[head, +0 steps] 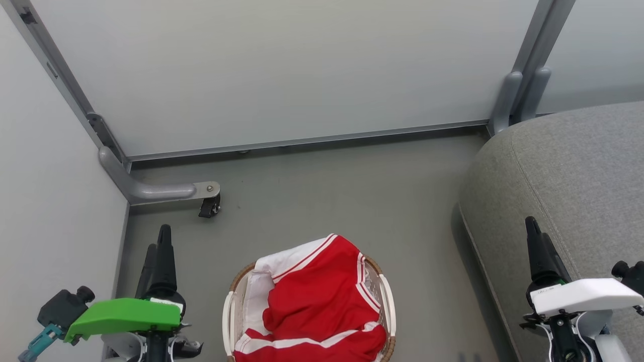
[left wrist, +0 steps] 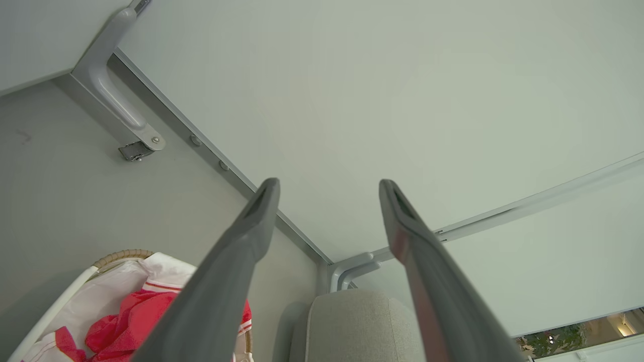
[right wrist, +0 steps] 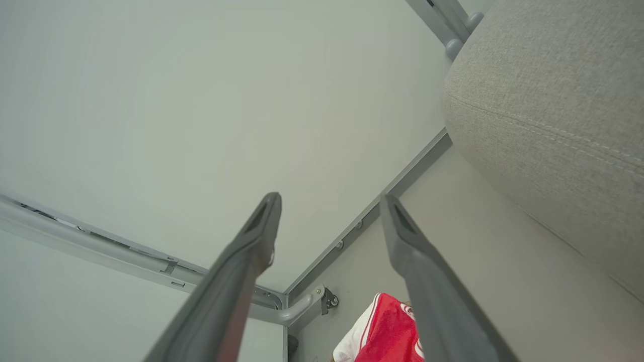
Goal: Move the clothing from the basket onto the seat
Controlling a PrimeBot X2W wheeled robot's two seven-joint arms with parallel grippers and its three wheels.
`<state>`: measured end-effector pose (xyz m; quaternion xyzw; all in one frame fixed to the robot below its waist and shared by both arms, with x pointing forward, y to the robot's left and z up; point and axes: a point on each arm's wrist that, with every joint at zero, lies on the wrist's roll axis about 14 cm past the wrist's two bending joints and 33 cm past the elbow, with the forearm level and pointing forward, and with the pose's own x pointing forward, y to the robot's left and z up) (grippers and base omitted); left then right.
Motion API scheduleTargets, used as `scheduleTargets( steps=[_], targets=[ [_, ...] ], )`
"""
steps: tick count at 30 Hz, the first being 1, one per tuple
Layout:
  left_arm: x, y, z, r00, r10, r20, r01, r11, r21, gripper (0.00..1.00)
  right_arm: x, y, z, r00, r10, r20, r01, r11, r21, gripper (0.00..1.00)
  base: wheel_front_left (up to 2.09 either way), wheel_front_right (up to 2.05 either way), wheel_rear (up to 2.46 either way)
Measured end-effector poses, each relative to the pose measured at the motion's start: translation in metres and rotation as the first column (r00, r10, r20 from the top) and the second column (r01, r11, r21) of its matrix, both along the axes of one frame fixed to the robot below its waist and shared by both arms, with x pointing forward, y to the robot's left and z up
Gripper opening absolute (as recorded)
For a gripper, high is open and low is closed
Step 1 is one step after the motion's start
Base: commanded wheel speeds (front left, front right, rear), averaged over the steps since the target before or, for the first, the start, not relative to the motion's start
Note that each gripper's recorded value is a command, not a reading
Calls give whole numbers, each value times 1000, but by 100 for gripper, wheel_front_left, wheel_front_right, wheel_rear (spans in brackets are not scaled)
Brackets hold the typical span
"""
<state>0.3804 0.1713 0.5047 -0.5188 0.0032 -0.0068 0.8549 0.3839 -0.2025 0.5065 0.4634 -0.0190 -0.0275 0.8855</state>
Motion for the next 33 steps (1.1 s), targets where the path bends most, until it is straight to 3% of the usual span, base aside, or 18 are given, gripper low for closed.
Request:
scheduleTargets(
  steps=[9,14,33],
  targets=[
    [0,-9,1,1000,-19,4,18,984,177,100,0,5,5,1000,14,15,-11,988,-152,100,0,0,0],
    [-1,-13,1,1000,-29,7,26,965,262,100,1,12,8,999,36,21,-29,966,-258,100,0,0,0],
    [-8,-19,-12,999,-48,-8,46,884,465,100,-2,19,0,998,60,2,-52,881,-471,100,0,0,0]
  ],
)
